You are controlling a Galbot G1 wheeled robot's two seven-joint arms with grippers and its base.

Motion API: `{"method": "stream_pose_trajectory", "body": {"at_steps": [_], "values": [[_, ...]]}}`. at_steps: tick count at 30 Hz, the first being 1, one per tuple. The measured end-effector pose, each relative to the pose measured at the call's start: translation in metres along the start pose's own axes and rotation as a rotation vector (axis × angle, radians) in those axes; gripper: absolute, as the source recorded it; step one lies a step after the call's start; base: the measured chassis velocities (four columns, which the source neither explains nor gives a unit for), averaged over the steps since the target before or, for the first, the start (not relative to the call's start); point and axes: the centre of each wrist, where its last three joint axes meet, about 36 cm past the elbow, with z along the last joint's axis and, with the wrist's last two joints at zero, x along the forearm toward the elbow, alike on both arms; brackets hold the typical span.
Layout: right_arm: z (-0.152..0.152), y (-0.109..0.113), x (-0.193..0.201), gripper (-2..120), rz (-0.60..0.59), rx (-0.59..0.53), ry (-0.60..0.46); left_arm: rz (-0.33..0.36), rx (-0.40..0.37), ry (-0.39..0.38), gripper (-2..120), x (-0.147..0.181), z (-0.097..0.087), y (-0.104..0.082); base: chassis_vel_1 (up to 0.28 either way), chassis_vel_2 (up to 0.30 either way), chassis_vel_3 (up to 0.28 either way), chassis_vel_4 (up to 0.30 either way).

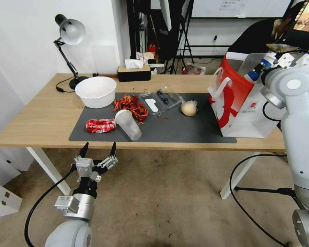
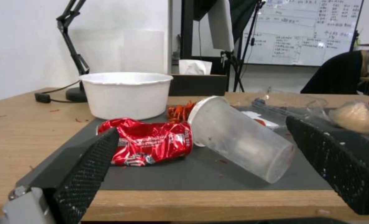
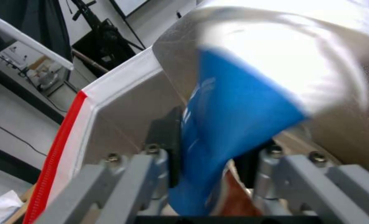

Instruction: Pick up the trash from the table and place it into the takeout bag.

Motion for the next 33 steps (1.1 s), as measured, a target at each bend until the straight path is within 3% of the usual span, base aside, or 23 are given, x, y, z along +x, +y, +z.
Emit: {"method": "stream_pose_trajectory", "body": {"at_steps": [8, 11, 19, 28, 33], "values": [[-0.005, -0.001, 0.001, 57, 0.000, -0.015, 0.003, 0.002, -0.001, -0.001, 100, 0.000, 0.000, 0.000, 0.000, 0.000, 0.000, 0.000], [-0.008, 0.000, 0.002, 74, -0.007, -0.032, 0.010, 0.002, -0.001, -0.001, 100, 0.000, 0.000, 0.000, 0.000, 0.000, 0.000, 0.000], [-0.011, 0.004, 0.006, 97, -0.022, -0.053, 0.003, 0.003, -0.001, -0.001, 100, 0.000, 0.001, -0.001, 0.000, 0.000, 0.000, 0.000], [0.004, 0.004, 0.046, 100, -0.254, -0.059, -0.148, 0.002, -0.004, -0.004, 100, -0.001, 0.000, 0.000, 0.000, 0.000, 0.000, 0.000], [0.025, -0.005, 0.075, 100, -0.400, 0.071, -0.322, 0.002, -0.006, -0.004, 100, 0.000, 0.000, 0.000, 0.000, 0.000, 0.000, 0.000]]}}
